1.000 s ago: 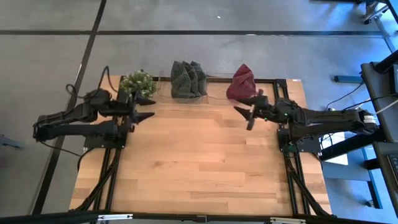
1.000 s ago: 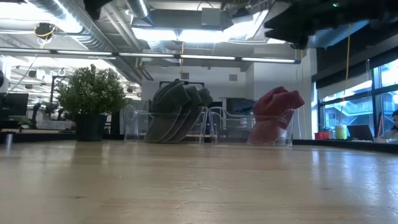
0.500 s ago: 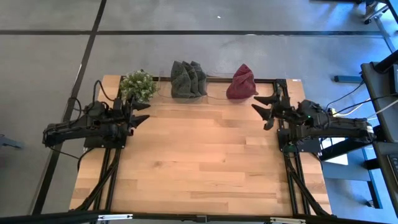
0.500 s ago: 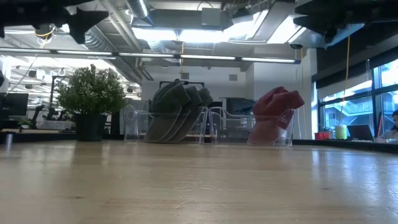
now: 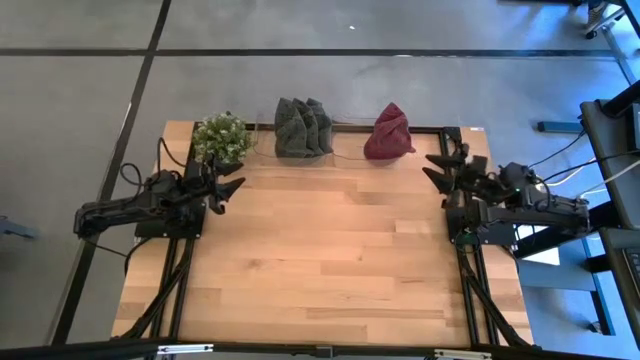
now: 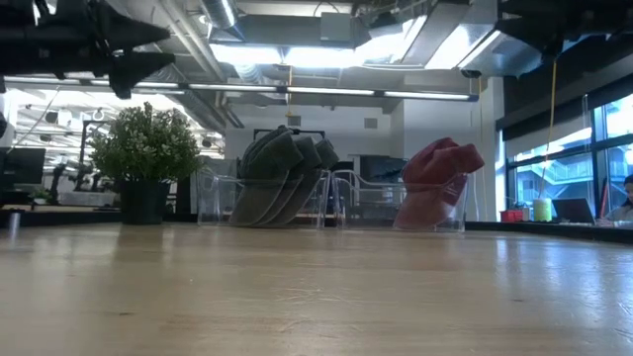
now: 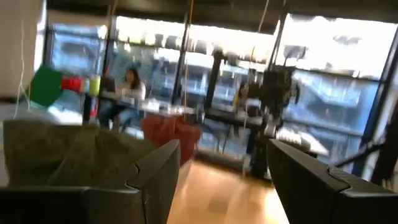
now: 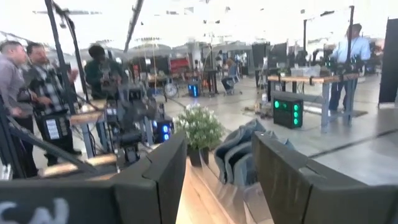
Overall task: Pick & Place hat
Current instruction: Return to Home Position
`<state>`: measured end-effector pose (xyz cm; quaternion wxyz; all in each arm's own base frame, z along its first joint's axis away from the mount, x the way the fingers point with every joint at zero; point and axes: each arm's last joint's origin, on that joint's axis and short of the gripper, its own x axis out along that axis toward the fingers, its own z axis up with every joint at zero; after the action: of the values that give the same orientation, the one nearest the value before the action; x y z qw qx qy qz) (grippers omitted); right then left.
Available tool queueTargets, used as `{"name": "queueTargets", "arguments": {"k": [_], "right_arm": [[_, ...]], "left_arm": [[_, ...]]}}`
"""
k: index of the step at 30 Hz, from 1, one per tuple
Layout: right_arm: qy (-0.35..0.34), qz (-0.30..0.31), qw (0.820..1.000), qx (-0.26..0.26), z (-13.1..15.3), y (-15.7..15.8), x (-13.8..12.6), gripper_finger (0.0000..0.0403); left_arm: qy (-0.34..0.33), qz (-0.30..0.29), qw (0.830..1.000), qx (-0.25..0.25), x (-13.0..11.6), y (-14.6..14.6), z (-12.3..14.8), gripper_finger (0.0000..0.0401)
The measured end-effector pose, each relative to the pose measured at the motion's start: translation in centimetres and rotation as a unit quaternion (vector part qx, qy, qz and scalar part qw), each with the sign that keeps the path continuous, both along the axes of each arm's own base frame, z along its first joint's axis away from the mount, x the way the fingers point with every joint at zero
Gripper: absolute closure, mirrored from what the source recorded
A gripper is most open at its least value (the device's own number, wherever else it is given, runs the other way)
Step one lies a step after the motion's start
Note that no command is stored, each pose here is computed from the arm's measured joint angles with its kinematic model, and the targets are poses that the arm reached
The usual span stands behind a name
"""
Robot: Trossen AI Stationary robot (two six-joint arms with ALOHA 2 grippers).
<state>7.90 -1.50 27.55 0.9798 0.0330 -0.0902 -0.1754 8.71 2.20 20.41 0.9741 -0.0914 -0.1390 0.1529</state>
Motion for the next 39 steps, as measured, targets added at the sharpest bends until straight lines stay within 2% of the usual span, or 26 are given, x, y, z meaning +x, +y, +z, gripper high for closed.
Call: {"name": "queueTargets", "arguments": {"k": [4, 7, 14, 20, 29, 39], "right_arm": [[-0.021, 0.001, 1.000, -0.004, 0.1, 0.1, -1.2, 0.0219], [-0.023, 0.002, 1.000, -0.003, -0.1, 0.2, -1.9, 0.0219], [-0.009, 0.002, 1.000, -0.004, -0.6, 0.3, -2.5, 0.0219], [0.015, 0.002, 1.000, -0.004, -1.5, 0.2, -2.1, 0.0219], [-0.026, 0.002, 1.000, -0.006, -4.2, 0.0, -0.3, 0.0219], [-0.019, 0.005, 1.000, 0.012, -6.9, -0.1, 0.8, 0.0219]], "left_arm": [[-0.003, 0.003, 1.000, 0.000, 0.4, 0.1, -1.4, 0.0168], [-0.013, 0.005, 1.000, 0.001, 0.3, 0.1, -1.2, 0.0168], [0.023, 0.021, 0.999, -0.017, 0.5, 0.2, -2.0, 0.0168], [0.038, 0.023, 0.999, -0.022, 0.5, 0.3, -2.3, 0.0168], [0.075, 0.020, 0.996, -0.046, 0.6, 0.3, -3.2, 0.0168], [0.091, 0.023, 0.995, -0.037, 0.6, 0.3, -3.4, 0.0168]]}}
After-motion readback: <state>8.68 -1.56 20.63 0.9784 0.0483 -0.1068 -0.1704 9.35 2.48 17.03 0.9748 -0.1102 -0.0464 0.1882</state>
